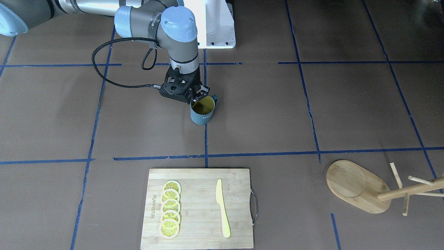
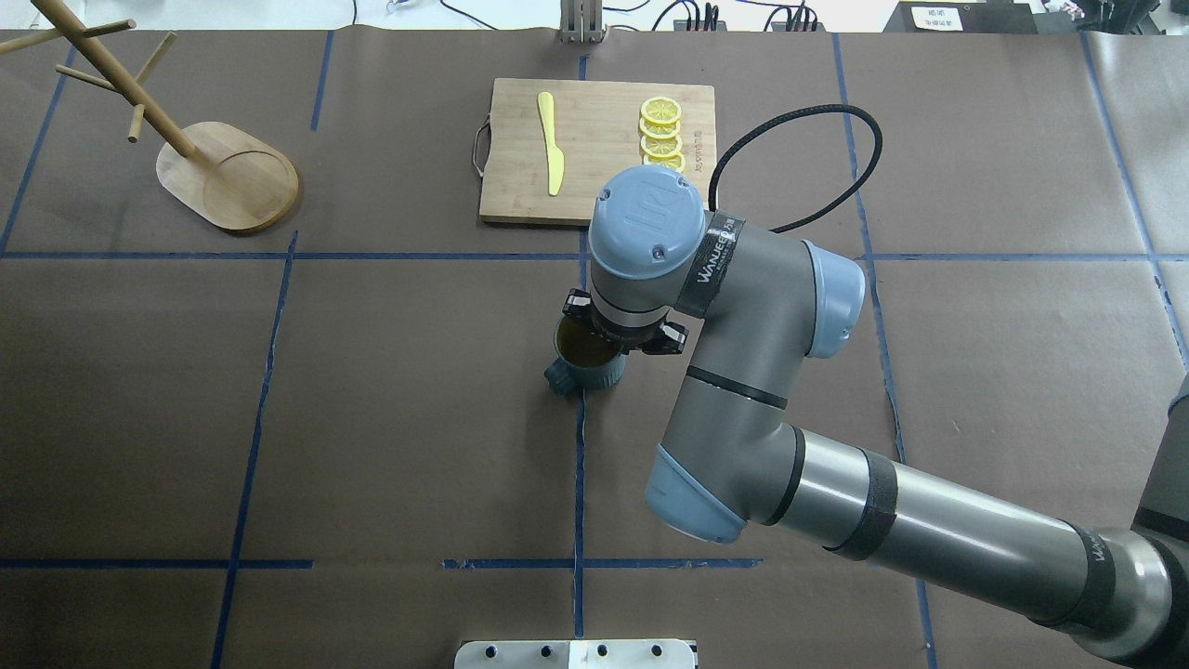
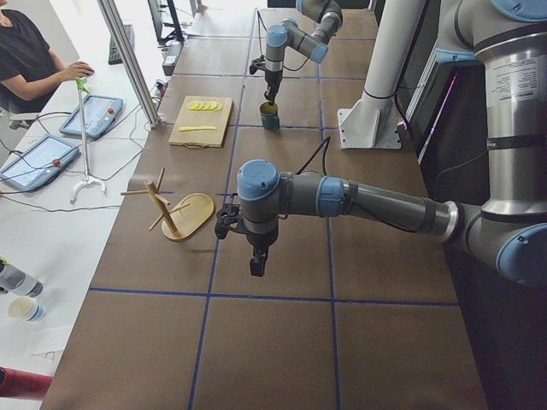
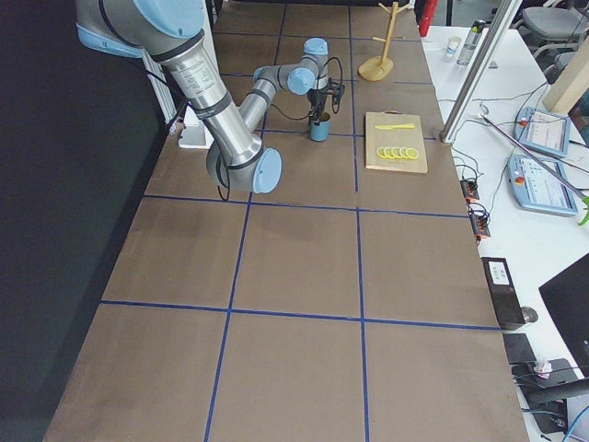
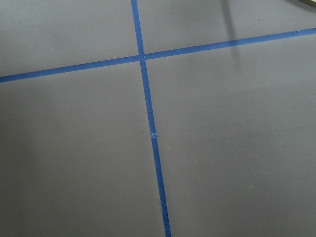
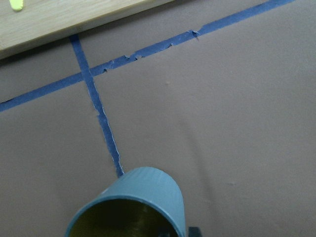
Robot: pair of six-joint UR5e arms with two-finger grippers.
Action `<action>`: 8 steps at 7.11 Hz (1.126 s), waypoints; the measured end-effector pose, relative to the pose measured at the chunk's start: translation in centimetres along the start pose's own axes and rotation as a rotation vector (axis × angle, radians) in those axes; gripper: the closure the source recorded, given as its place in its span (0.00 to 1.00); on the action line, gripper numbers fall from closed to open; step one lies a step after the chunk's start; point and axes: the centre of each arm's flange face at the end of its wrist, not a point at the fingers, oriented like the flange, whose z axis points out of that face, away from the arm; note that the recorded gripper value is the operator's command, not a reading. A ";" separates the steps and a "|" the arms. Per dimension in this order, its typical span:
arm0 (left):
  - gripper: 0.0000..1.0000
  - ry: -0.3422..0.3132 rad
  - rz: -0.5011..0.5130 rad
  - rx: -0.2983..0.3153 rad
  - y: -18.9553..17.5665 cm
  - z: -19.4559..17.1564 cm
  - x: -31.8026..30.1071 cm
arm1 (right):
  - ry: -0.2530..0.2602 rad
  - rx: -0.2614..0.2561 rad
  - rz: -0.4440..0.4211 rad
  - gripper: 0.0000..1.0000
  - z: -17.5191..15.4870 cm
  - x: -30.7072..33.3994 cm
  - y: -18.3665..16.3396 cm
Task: Hang cup on storage rack
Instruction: 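Set the mug down, open the right gripper and lift away, then move the left gripper toward the mug while the right arm withdraws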
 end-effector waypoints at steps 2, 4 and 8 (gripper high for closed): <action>0.00 0.000 0.001 -0.001 0.0 0.1 0.0 | -0.008 -0.001 -0.006 0.16 -0.4 -0.1 0.1; 0.00 0.003 0.009 0.003 -0.1 0.0 0.3 | -0.059 0.003 0.008 0.01 -3.7 0.7 -1.6; 0.00 0.190 0.226 0.114 -2.6 0.3 7.3 | -0.133 -0.020 0.064 0.01 -11.6 13.7 -10.1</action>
